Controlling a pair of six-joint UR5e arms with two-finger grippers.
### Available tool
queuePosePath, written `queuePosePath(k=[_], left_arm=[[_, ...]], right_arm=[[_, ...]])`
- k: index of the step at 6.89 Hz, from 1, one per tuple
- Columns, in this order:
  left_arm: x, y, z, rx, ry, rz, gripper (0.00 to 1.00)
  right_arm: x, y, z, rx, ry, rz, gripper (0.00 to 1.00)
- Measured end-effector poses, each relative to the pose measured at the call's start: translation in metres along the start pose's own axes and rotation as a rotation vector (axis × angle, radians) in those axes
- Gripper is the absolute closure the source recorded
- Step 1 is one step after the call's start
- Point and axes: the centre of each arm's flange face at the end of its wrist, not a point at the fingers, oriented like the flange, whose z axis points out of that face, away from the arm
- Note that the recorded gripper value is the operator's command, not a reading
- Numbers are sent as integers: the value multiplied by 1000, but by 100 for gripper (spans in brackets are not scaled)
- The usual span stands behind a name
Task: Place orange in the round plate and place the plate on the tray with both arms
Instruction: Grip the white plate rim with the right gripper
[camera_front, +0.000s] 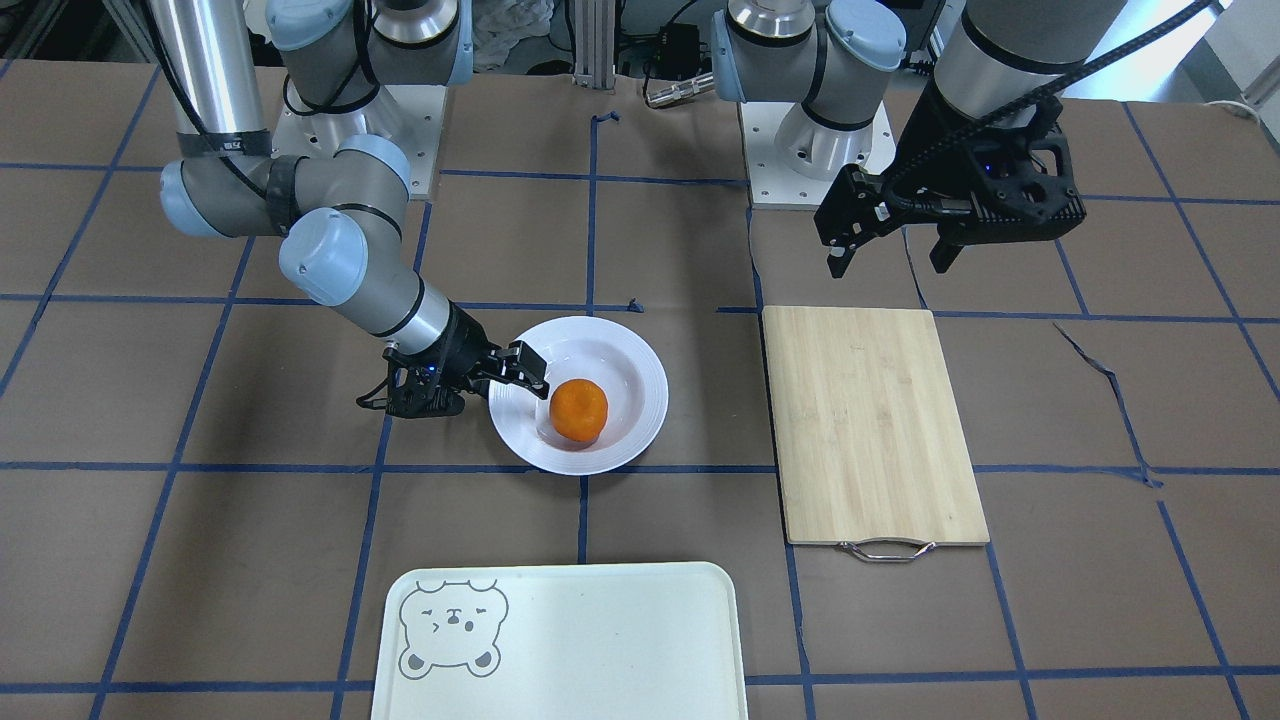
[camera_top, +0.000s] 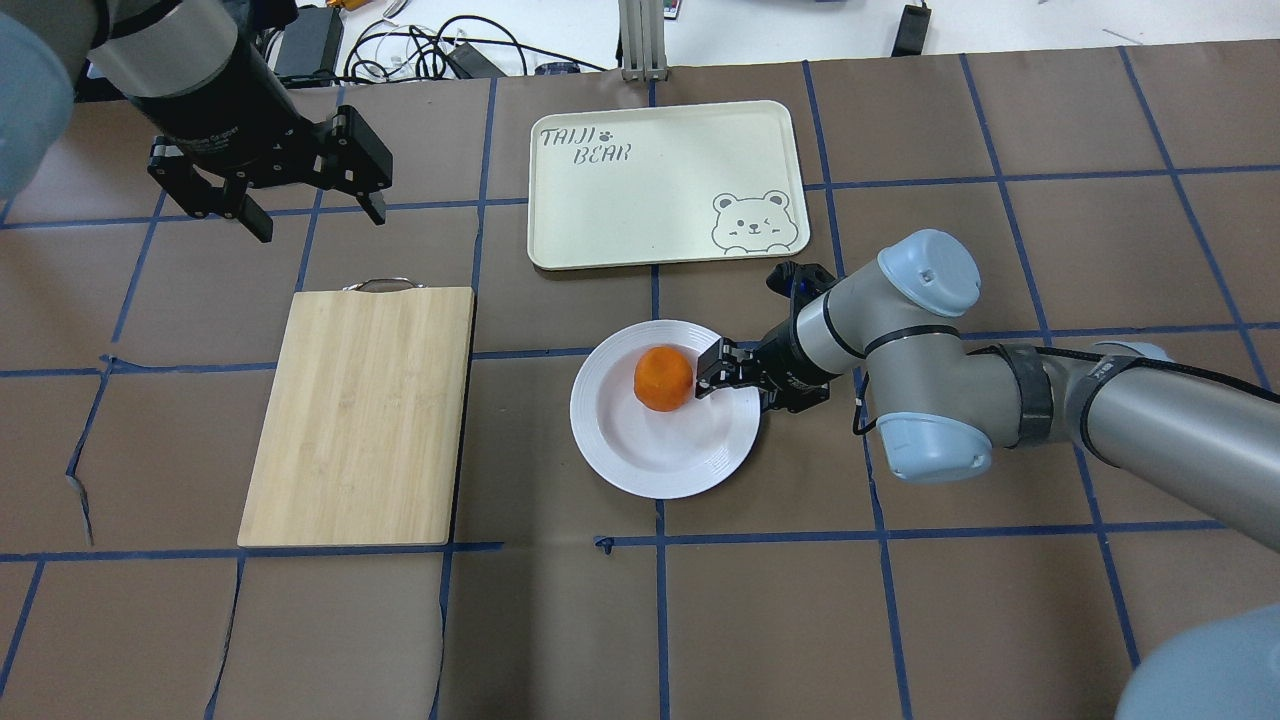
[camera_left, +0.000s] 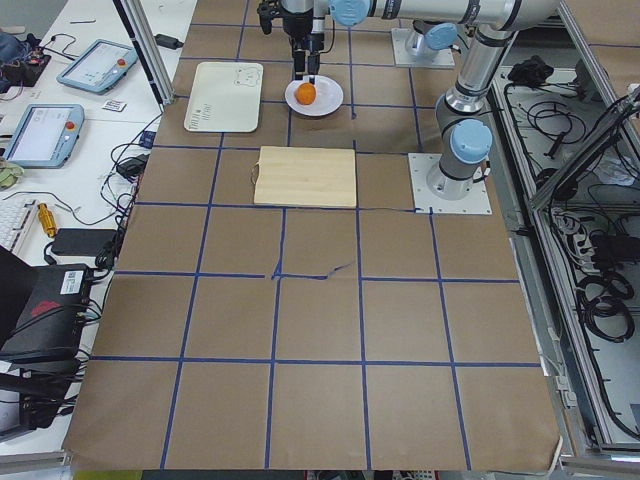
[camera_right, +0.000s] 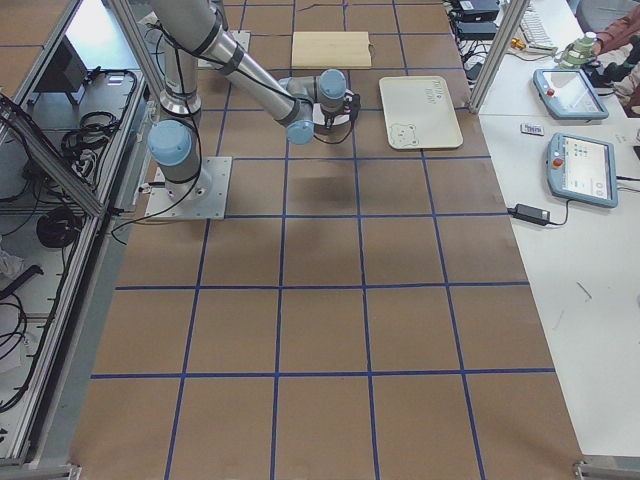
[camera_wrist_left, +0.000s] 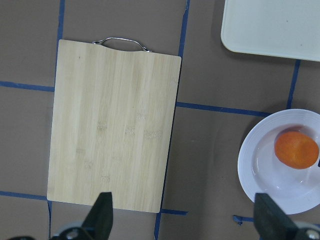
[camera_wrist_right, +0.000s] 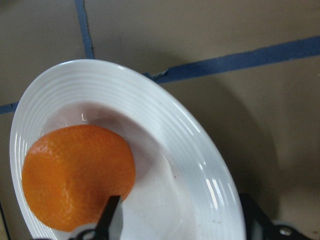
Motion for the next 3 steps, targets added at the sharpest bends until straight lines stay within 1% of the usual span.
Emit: queuePosePath(k=[1,3], left_arm=[[0,1,0,0,0,1,0],[0,1,-1,1,1,2,0]], right_arm=[[2,3,3,-2,0,0,52],[2,5,3,4,-6,-2,95]])
